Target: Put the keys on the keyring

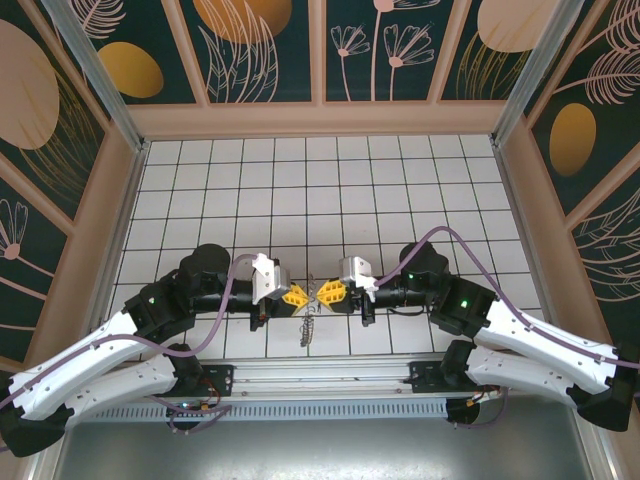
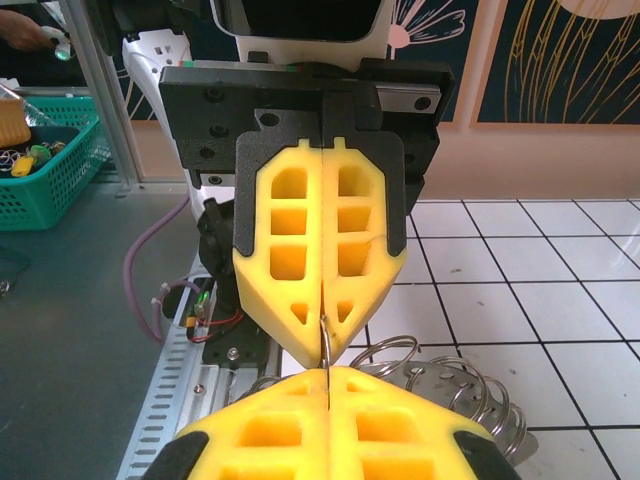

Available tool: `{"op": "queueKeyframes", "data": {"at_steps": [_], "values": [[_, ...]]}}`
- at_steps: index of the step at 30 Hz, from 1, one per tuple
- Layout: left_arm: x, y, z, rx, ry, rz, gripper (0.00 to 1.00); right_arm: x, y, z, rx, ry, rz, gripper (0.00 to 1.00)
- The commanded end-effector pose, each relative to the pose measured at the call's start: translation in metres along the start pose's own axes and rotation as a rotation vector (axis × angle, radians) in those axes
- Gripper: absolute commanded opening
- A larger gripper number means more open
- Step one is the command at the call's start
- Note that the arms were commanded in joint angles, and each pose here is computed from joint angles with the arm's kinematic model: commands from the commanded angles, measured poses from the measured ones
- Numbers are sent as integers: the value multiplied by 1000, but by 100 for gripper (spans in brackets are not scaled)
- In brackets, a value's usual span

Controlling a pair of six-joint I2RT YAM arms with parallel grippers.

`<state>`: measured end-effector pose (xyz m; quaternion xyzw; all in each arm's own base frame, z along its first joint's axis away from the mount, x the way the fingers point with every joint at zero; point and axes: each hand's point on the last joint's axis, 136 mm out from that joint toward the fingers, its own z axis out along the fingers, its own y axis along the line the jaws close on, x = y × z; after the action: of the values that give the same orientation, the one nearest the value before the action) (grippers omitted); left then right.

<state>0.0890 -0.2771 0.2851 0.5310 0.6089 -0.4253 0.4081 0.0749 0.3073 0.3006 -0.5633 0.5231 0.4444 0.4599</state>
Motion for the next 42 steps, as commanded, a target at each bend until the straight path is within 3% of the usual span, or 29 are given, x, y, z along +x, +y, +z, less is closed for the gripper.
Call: {"op": "queueKeyframes", "data": {"at_steps": [1,42], "values": [[-14,-6,-3,21,-59,49,0,-22,5,-6,-14,-56,-42,0],[-18,-10,-4,39,-72,56,0,-27,6,-6,-15,-89,-85,0]]}}
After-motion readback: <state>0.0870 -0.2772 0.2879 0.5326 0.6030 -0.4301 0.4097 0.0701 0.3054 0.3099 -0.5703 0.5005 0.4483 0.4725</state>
